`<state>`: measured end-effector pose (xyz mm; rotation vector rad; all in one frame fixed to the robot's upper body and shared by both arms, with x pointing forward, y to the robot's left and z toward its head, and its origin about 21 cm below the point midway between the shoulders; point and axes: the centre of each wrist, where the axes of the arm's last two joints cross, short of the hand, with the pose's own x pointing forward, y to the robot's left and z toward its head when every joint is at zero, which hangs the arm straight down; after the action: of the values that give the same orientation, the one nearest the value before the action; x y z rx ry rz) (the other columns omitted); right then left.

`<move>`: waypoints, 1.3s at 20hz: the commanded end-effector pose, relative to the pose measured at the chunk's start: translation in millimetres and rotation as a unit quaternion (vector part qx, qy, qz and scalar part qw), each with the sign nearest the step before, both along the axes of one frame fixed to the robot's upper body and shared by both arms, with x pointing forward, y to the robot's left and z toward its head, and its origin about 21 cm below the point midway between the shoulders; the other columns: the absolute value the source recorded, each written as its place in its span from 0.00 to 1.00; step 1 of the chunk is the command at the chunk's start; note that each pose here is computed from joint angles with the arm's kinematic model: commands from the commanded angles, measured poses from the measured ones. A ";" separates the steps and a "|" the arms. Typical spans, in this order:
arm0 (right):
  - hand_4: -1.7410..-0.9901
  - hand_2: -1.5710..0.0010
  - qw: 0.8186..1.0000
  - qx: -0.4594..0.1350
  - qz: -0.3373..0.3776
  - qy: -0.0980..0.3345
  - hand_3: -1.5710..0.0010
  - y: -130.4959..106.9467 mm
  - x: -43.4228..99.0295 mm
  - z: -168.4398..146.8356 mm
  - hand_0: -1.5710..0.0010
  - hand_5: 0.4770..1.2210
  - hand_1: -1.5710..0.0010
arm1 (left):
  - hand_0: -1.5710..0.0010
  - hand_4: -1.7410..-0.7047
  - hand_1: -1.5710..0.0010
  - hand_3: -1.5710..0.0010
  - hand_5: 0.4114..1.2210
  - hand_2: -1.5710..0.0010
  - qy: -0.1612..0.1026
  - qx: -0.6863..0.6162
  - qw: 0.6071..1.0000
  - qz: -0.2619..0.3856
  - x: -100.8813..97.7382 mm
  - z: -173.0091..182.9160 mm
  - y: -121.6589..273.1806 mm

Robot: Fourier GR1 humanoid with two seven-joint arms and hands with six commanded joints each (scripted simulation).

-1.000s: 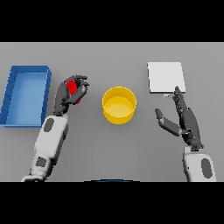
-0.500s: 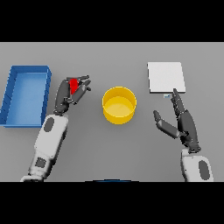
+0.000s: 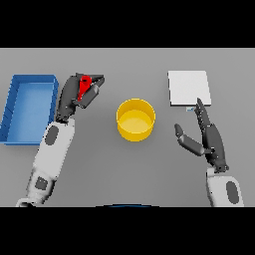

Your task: Pick up the red beaker and tilt it to pour out 1 green nut into yellow bowl. Pick up the yellow bowl and place it on the metallic measuring scale.

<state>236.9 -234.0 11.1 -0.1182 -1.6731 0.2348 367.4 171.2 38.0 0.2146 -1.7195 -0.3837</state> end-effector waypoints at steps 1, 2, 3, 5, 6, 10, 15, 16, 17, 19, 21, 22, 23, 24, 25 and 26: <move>0.62 1.00 1.000 0.001 0.001 0.007 1.00 -0.4 0.9 -2.3 1.00 0.25 1.00 | 0.00 0.12 0.00 0.01 0.94 0.00 0.001 0.021 1.000 -0.002 0.1 5.5 -1.0; 0.62 1.00 1.000 -0.004 0.000 0.008 1.00 -3.3 0.8 -3.2 1.00 0.26 1.00 | 0.00 0.12 0.00 0.01 0.94 0.00 0.002 0.036 0.999 -0.004 -0.1 8.8 -1.6; 0.62 1.00 1.000 -0.006 0.001 0.006 1.00 -4.5 -0.7 -3.0 1.00 0.26 1.00 | 0.00 0.12 0.00 0.01 0.93 0.00 0.004 0.048 0.999 -0.006 0.0 11.0 -2.0; 0.62 1.00 1.000 0.000 0.004 0.007 1.00 -3.1 -0.9 -3.3 1.00 0.27 1.00 | 0.00 0.12 0.00 0.01 0.91 0.00 0.005 0.065 0.998 -0.010 0.7 13.8 -2.7; 0.62 1.00 1.000 0.000 -0.001 0.012 1.00 -3.7 -1.9 -3.5 1.00 0.27 1.00 | 0.00 0.12 0.00 0.01 0.90 0.00 0.004 0.071 0.997 -0.010 2.1 16.5 -2.1; 0.62 1.00 1.000 0.008 0.002 0.013 1.00 -1.5 -1.2 -3.7 1.00 0.28 1.00 | 0.00 0.05 0.00 0.00 0.88 0.00 -0.010 0.192 0.980 -0.042 4.6 29.3 -15.1; 0.60 1.00 1.000 -0.001 0.000 0.009 1.00 -0.5 -2.2 -1.5 1.00 0.29 1.00 | 0.00 0.02 0.00 0.00 0.92 0.00 -0.028 0.387 0.917 -0.091 15.7 52.6 -30.9; 0.60 1.00 1.000 -0.004 -0.001 0.016 1.00 -1.1 -1.7 -5.1 1.00 0.29 1.00 | 0.00 0.01 0.00 0.00 0.94 0.00 -0.032 0.417 0.902 -0.107 15.6 54.2 -34.4; 0.60 1.00 1.000 -0.008 0.000 0.013 1.00 -2.2 -2.1 -3.7 1.00 0.29 1.00 | 0.00 0.01 0.00 0.00 0.95 0.00 -0.034 0.448 0.885 -0.120 17.8 58.8 -39.8; 0.60 1.00 1.000 -0.008 -0.001 0.012 1.00 -3.4 -1.0 -1.7 1.00 0.29 1.00 | 0.00 0.01 0.00 0.00 0.97 0.00 -0.034 0.498 0.854 -0.146 18.9 62.7 -45.0; 0.60 1.00 1.000 0.002 -0.001 0.013 1.00 1.6 -3.7 -1.8 1.00 0.28 1.00 | 0.00 0.10 0.00 0.00 0.98 0.00 -0.023 0.548 0.821 -0.158 23.7 71.8 -54.5; 0.61 1.00 1.000 0.011 -0.003 0.023 1.00 3.5 -1.6 -3.9 1.00 0.27 1.00 | 0.00 0.13 0.00 0.00 0.98 0.00 -0.025 0.568 0.805 -0.170 25.5 71.7 -58.5; 0.62 1.00 1.000 0.014 -0.004 0.020 1.00 1.2 -4.7 -3.5 1.00 0.26 1.00 | 0.00 0.11 0.00 0.06 0.99 0.00 -0.024 0.592 0.785 -0.180 27.2 76.2 -60.2; 0.61 1.00 0.999 0.023 -0.008 0.026 1.00 -0.2 -3.2 -1.6 1.00 0.25 1.00 | 0.00 0.09 0.00 0.11 0.99 0.00 -0.024 0.615 0.765 -0.187 26.5 79.2 -64.7; 0.62 1.00 0.999 0.025 -0.010 0.029 1.00 -0.1 -3.7 -4.2 1.00 0.23 1.00 | 0.00 0.08 0.00 0.14 0.99 0.00 -0.019 0.639 0.745 -0.189 26.8 80.6 -70.4; 0.61 1.00 0.999 0.033 -0.006 0.025 1.00 0.9 -3.7 -1.8 1.00 0.22 1.00 | 0.00 0.06 0.00 0.15 0.99 0.00 -0.019 0.659 0.728 -0.189 28.1 82.9 -78.2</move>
<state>233.2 -233.0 9.3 -0.0708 -1.6298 0.1721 395.4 92.7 121.0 0.8944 -1.2078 -1.9022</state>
